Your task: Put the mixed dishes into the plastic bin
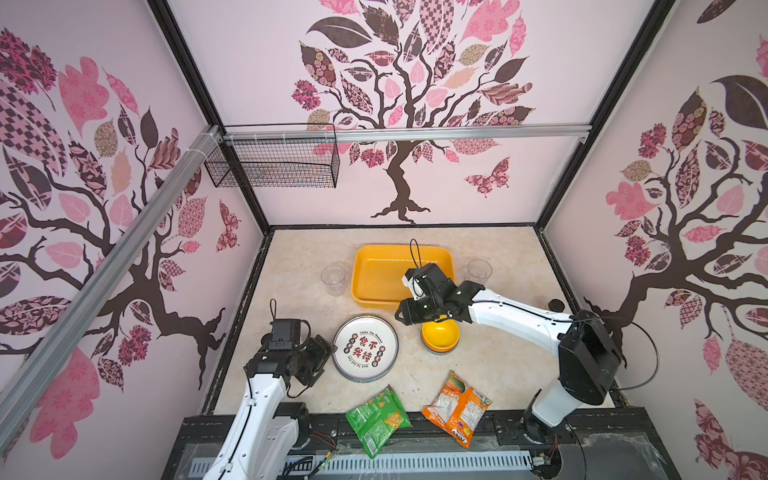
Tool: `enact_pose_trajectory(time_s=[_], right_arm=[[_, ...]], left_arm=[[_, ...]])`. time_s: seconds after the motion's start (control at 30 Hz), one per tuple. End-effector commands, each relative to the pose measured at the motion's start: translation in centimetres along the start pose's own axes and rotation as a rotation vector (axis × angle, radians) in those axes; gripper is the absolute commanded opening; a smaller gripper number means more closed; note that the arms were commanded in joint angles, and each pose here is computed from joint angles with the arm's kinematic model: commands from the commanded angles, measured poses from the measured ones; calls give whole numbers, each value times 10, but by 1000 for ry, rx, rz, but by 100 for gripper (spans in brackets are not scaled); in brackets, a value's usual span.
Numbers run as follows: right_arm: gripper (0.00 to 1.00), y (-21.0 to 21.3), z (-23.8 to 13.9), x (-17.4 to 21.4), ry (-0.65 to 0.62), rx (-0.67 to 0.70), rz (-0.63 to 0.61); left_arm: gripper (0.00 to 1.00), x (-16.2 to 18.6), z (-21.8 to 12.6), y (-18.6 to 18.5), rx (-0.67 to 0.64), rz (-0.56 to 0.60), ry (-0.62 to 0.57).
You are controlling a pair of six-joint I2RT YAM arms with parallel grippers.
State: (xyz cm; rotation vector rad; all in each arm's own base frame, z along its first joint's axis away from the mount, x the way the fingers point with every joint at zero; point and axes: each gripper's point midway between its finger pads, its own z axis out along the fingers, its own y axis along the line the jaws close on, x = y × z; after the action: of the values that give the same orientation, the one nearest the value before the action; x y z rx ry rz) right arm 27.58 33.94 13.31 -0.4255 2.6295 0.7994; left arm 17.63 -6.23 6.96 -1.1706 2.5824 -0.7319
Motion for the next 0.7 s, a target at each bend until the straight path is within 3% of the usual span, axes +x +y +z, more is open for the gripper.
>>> enact_pose_trajectory(time_s=[0.0, 0.67], right_arm=[[45, 2, 12, -1, 17, 42, -27], [39, 3, 57, 8, 110, 69, -38]], left_arm=[[76, -3, 3, 6, -19, -10, -25], [70, 1, 20, -1, 19, 7, 45]])
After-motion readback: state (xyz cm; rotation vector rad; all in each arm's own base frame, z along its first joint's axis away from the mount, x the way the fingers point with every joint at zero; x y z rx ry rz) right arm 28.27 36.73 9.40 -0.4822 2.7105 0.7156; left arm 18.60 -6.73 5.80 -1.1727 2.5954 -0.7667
